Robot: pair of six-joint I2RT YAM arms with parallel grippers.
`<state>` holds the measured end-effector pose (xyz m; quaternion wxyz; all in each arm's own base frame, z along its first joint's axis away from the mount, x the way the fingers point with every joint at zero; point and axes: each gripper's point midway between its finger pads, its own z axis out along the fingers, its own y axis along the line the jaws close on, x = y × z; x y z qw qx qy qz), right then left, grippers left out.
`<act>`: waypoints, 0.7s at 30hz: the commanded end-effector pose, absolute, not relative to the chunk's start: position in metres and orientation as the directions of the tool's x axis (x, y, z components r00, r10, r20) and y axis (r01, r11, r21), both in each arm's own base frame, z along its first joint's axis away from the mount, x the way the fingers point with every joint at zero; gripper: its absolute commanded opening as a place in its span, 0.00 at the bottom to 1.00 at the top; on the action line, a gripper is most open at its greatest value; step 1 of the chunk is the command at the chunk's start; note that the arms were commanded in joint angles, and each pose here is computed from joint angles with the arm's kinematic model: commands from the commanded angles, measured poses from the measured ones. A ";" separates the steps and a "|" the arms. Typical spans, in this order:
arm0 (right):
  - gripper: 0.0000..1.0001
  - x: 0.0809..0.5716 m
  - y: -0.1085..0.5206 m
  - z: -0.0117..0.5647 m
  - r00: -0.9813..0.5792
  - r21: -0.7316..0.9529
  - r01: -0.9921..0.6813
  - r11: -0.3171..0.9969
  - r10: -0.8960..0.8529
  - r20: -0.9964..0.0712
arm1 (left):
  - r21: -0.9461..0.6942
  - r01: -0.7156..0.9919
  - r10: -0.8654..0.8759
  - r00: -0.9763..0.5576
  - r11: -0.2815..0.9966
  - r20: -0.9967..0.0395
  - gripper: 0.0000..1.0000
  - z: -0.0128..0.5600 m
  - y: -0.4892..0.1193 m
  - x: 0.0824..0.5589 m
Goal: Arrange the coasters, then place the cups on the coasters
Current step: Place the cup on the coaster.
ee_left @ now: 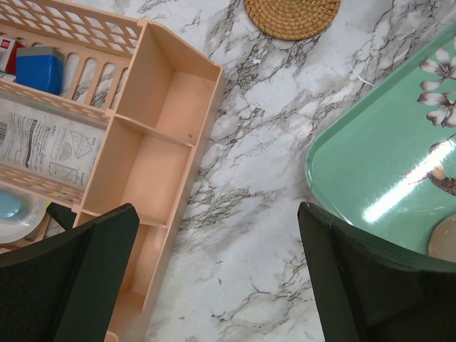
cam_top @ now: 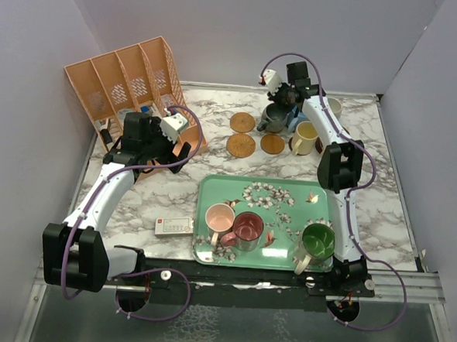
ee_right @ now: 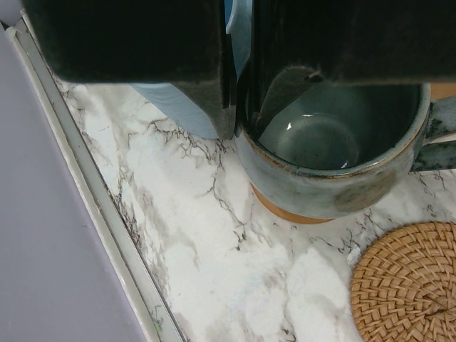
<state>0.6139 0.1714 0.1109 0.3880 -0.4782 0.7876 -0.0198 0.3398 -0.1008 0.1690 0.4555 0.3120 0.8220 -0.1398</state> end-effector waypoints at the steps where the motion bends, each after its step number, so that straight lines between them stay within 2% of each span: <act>1: 0.08 0.632 0.172 0.144 -0.179 -0.466 -0.687 0.557 -0.752 -0.634 | 0.048 0.656 0.380 -0.374 0.753 -0.846 0.99 0.170 -0.104 0.340; 8: 0.13 0.637 0.171 0.137 -0.185 -0.470 -0.678 0.565 -0.750 -0.635 | 0.046 0.656 0.381 -0.379 0.754 -0.843 0.99 0.169 -0.104 0.340; 15: 0.25 0.640 0.173 0.136 -0.185 -0.472 -0.669 0.574 -0.744 -0.642 | 0.045 0.653 0.382 -0.384 0.756 -0.840 0.99 0.168 -0.103 0.340; 21: 0.31 0.642 0.175 0.141 -0.182 -0.471 -0.660 0.586 -0.732 -0.656 | 0.043 0.656 0.382 -0.384 0.754 -0.840 0.99 0.168 -0.104 0.340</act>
